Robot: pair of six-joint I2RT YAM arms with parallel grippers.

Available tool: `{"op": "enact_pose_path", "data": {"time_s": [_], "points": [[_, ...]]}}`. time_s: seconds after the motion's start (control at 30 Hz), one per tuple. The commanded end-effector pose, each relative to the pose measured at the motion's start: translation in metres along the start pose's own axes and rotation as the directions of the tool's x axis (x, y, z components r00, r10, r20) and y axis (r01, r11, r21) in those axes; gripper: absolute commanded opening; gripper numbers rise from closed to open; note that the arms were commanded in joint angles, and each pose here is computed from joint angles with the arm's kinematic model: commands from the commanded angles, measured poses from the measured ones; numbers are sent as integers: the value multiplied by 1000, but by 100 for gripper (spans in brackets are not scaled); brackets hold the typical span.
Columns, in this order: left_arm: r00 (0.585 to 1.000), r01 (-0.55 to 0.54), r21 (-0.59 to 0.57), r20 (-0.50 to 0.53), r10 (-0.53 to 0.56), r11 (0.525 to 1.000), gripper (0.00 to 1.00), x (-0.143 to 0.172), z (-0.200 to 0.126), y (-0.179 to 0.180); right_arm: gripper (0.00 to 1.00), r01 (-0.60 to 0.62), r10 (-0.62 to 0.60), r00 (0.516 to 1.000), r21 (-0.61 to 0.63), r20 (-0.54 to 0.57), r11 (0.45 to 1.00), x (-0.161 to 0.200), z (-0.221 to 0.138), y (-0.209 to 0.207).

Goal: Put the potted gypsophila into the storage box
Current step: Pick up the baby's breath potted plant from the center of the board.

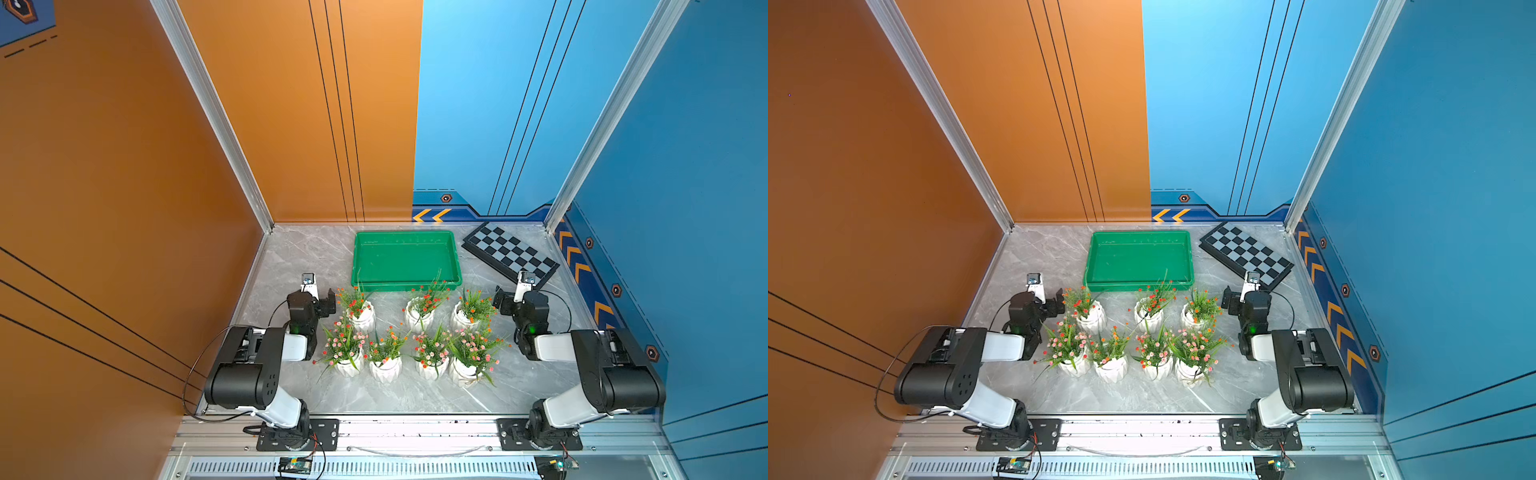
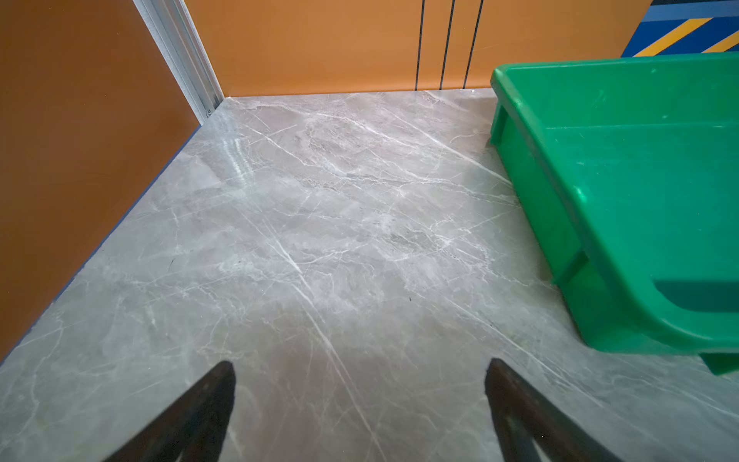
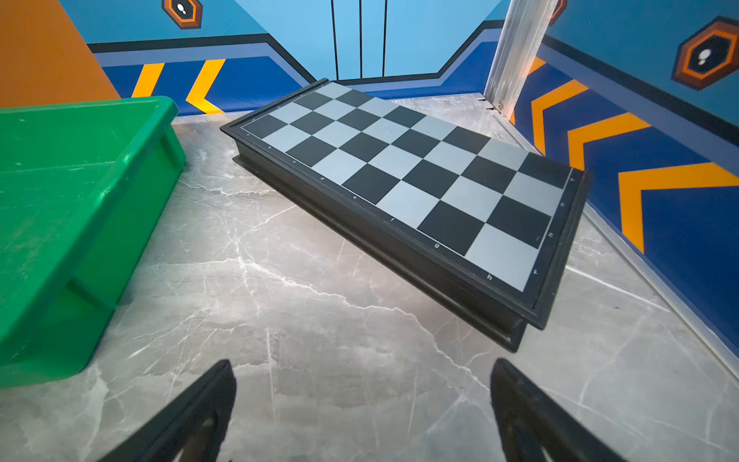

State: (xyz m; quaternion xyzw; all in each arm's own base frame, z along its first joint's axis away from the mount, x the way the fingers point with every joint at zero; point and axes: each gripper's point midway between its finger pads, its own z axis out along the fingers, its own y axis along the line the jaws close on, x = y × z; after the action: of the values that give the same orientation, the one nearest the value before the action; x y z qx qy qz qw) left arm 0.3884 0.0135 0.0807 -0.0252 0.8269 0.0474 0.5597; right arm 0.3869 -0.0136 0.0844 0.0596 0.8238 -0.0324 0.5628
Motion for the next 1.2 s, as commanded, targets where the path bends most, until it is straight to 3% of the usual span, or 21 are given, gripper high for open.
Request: {"op": "enact_pose_path", "data": {"time_s": [0.0, 1.17], "points": [[1000, -3, 6, 31, 3, 1000, 98, -11, 3, -2, 100, 14, -14, 999, 23, 31, 1000, -10, 4, -3], [999, 25, 31, 32, -26, 999, 98, -14, 2, 1, 100, -9, 9, 999, 1, 33, 1000, -10, 4, -5]]}}
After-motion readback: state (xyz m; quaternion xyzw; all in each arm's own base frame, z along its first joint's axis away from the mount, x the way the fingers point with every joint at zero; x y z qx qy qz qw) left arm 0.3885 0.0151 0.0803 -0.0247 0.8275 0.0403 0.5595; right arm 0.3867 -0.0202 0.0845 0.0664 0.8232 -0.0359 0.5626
